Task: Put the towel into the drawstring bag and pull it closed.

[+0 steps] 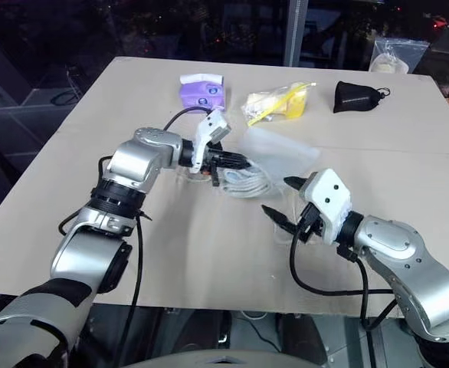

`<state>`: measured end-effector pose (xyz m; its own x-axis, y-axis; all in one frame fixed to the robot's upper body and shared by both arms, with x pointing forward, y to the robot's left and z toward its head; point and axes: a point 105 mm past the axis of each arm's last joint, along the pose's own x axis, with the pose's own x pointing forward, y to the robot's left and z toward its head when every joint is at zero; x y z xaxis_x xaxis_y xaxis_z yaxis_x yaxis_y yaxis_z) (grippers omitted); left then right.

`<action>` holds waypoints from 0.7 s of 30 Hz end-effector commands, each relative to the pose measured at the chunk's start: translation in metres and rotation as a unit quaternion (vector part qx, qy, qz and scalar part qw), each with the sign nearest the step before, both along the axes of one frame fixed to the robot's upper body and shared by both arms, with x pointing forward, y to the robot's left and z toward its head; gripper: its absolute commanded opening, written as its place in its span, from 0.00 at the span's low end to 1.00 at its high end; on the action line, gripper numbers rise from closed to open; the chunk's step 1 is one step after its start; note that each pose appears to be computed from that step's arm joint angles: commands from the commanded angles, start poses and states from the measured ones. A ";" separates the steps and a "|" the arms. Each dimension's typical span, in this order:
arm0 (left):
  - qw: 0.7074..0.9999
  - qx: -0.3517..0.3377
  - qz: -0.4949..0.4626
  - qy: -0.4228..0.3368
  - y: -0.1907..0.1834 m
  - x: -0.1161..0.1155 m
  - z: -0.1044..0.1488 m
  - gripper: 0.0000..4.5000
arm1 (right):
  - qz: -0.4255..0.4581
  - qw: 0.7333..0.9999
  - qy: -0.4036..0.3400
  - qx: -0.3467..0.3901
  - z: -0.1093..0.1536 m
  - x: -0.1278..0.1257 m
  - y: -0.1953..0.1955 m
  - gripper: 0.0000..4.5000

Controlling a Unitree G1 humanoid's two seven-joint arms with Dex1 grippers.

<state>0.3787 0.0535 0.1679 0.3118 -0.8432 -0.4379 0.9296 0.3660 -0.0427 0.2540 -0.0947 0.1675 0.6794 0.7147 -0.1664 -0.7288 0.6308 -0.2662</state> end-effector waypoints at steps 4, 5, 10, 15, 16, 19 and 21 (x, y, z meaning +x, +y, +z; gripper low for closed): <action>1.000 -0.029 -0.005 -0.009 -0.025 -0.007 0.019 0.00 | -0.031 0.999 0.016 -0.003 -0.026 0.021 0.024 0.74; 0.999 -0.030 -0.008 -0.008 -0.027 -0.008 0.019 0.00 | -0.033 0.999 0.018 -0.004 -0.030 0.025 0.027 0.68; 0.999 -0.034 -0.025 0.010 -0.033 -0.018 0.018 0.00 | -0.082 0.994 0.006 -0.078 -0.060 0.055 0.023 0.21; 0.998 -0.028 -0.027 0.050 -0.031 -0.025 0.005 0.00 | -0.132 0.991 0.006 0.006 -0.056 0.080 0.025 0.01; 0.997 -0.030 -0.023 0.061 -0.030 -0.025 0.002 0.00 | -0.132 0.990 0.016 0.049 -0.053 0.082 0.028 0.01; 0.995 -0.033 -0.011 0.093 -0.022 -0.025 -0.004 0.00 | -0.116 0.980 0.038 0.159 -0.047 0.084 0.037 0.01; 0.993 -0.037 -0.009 0.109 -0.019 -0.027 -0.005 0.00 | -0.104 0.974 0.041 0.197 -0.044 0.083 0.041 0.01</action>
